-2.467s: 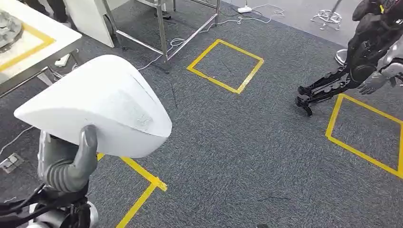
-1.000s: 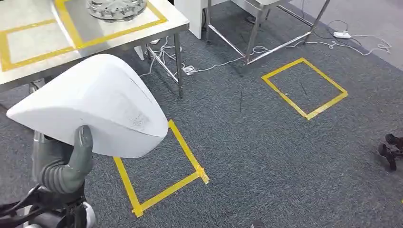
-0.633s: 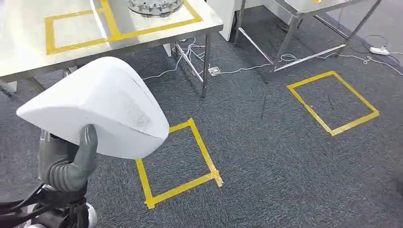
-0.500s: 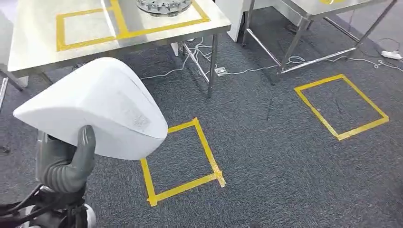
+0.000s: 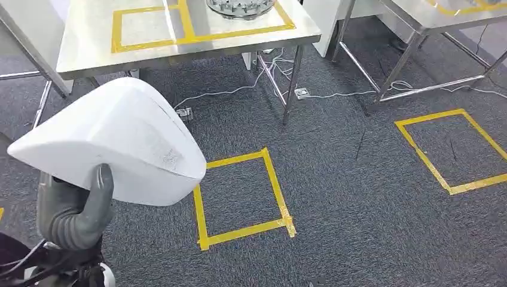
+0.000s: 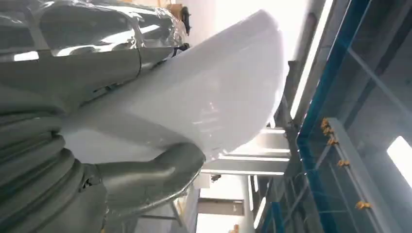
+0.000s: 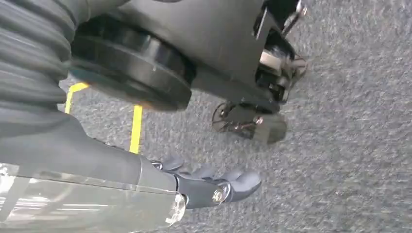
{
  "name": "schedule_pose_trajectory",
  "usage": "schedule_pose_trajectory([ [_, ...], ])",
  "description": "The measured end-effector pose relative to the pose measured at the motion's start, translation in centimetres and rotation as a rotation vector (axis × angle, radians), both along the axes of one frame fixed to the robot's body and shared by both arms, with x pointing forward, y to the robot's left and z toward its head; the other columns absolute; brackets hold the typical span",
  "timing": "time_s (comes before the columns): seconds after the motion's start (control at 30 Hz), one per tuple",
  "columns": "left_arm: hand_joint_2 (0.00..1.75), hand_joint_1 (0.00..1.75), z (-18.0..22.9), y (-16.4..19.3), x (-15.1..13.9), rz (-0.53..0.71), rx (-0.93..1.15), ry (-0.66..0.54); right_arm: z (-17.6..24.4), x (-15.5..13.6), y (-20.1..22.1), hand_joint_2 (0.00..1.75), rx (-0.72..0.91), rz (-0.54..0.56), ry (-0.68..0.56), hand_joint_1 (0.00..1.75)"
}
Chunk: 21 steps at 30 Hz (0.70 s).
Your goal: Take the parts from the cabinet and place them on the table.
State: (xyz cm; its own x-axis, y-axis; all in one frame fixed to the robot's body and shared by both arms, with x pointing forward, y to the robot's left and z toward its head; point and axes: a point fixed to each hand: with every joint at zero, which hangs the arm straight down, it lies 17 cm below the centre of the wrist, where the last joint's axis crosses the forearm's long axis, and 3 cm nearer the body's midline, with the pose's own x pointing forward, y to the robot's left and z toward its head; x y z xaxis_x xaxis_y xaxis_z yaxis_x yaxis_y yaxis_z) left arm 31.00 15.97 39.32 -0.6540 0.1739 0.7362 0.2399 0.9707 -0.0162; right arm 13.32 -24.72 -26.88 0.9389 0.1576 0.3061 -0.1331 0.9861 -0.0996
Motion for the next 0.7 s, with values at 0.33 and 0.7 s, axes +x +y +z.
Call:
schedule_pose_trajectory([
  [0.33,1.75,1.75,0.0,0.0,0.0,-0.001,0.000,-0.001,-0.2,-0.8,0.0,1.75,0.000,0.004,0.011,0.00],
  [0.7,1.75,1.75,0.4,-0.1,0.1,-0.016,-0.011,-0.012,0.0,-0.1,-0.6,1.75,-0.012,0.001,-0.005,0.00],
])
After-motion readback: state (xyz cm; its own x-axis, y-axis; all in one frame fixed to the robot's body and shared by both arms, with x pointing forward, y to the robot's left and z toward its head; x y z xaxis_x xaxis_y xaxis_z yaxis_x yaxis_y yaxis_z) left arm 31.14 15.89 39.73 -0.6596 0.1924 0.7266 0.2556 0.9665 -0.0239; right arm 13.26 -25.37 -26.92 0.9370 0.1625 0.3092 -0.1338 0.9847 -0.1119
